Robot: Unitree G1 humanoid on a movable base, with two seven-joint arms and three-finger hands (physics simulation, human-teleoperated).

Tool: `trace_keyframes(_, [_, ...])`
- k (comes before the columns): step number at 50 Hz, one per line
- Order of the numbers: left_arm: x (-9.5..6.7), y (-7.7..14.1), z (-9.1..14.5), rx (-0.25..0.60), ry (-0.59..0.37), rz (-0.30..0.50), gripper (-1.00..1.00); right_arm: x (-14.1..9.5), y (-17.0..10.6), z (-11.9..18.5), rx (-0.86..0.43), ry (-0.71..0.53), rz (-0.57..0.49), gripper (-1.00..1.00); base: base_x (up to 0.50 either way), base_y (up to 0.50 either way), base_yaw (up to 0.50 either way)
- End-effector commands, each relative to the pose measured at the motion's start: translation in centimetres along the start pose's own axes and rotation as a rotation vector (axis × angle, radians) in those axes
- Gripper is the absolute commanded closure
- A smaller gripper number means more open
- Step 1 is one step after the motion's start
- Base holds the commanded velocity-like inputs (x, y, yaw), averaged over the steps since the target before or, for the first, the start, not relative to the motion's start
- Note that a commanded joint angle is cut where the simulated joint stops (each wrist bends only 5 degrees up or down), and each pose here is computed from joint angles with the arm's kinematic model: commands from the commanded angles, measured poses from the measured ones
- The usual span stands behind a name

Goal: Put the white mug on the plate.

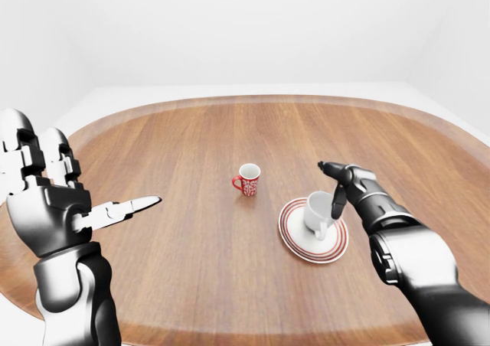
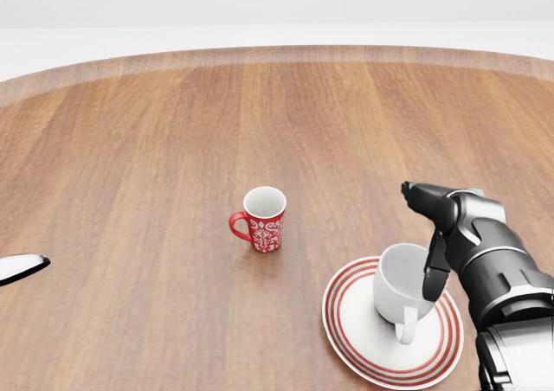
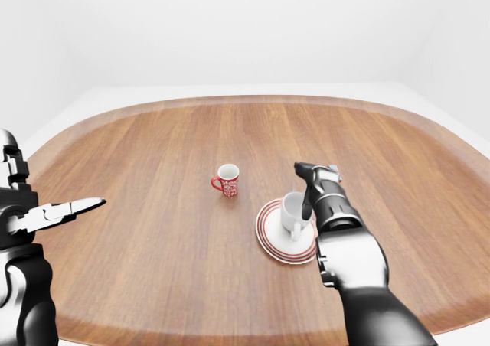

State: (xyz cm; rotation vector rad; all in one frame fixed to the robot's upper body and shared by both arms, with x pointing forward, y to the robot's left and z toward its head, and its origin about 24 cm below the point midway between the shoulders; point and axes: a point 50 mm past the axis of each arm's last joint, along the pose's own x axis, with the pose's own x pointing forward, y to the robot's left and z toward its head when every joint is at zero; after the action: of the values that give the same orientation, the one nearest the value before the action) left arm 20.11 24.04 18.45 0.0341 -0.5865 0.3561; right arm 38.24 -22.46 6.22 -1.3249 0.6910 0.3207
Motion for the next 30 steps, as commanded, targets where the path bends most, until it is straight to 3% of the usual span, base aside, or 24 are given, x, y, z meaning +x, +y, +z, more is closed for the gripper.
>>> trace_keyframes(1, [0.0,0.0,0.1,-0.001,-0.003,0.000,-1.00,-4.2,-9.9,1.3,-0.165,0.053,-0.045,-1.00,0.00,0.00,0.00])
trace_keyframes(5, [0.0,0.0,0.1,-0.002,-0.006,0.000,-1.00,-6.9,-13.9,2.1,-0.211,0.083,-0.109,-1.00,0.00,0.00,0.00])
trace_keyframes(10, [0.0,-0.1,0.1,-0.003,-0.004,-0.002,-1.00,-8.5,-16.1,2.9,-0.224,0.084,-0.176,-1.00,0.00,0.00,0.00])
trace_keyframes(12, [0.1,0.0,0.0,-0.003,-0.003,-0.001,-1.00,-9.3,-17.3,3.5,-0.205,0.050,-0.281,-1.00,0.00,0.00,0.00])
trace_keyframes(14, [0.1,0.0,0.1,-0.004,-0.005,0.000,-1.00,-11.0,-19.5,4.3,-0.149,-0.016,-0.504,-1.00,0.00,0.00,0.00])
trace_keyframes(15, [0.1,0.0,0.1,-0.003,-0.004,-0.001,-1.00,-11.4,-20.1,4.5,-0.128,-0.036,-0.559,-1.00,0.00,0.00,0.00])
trace_keyframes(16, [0.1,0.0,0.0,-0.004,-0.003,-0.001,-1.00,-13.2,-21.9,4.8,-0.039,-0.100,-0.774,-1.00,0.00,0.00,0.00])
trace_keyframes(17, [0.1,0.0,0.0,-0.003,0.000,-0.001,-1.00,-14.4,-22.9,5.0,0.015,-0.131,-0.866,-1.00,0.00,0.00,0.00])
trace_keyframes(19, [0.1,0.0,-0.1,-0.003,0.002,-0.001,-1.00,-16.1,-24.3,5.1,0.118,-0.193,-0.949,-1.00,0.00,0.00,0.00])
trace_keyframes(21, [0.1,-0.1,-0.1,-0.002,0.002,-0.003,-1.00,-17.1,-25.0,5.1,0.122,-0.197,-1.007,-1.00,0.00,0.00,0.00])
trace_keyframes(23, [0.1,0.0,-0.1,-0.002,0.003,-0.001,-1.00,-19.4,-26.5,5.0,0.195,-0.234,-1.142,-1.00,0.00,0.00,0.00])
trace_keyframes(24, [0.1,0.0,-0.2,-0.001,0.006,-0.002,-1.00,-21.3,-27.5,4.9,0.243,-0.254,-1.265,-1.00,0.00,0.00,0.00])
trace_keyframes(26, [0.0,-0.1,-0.1,-0.001,0.006,-0.005,-1.00,-22.3,-28.0,4.9,0.300,-0.288,-1.303,-1.00,0.00,0.00,0.00])
trace_keyframes(27, [0.0,0.0,-0.1,-0.001,0.006,-0.003,-1.00,-23.9,-28.7,4.8,0.353,-0.314,-1.387,-1.00,0.00,0.00,0.00])
trace_keyframes(30, [0.0,0.0,-0.1,-0.002,0.005,-0.002,-1.00,-25.4,-29.2,4.5,0.408,-0.333,-1.486,-1.00,0.00,0.00,0.00])
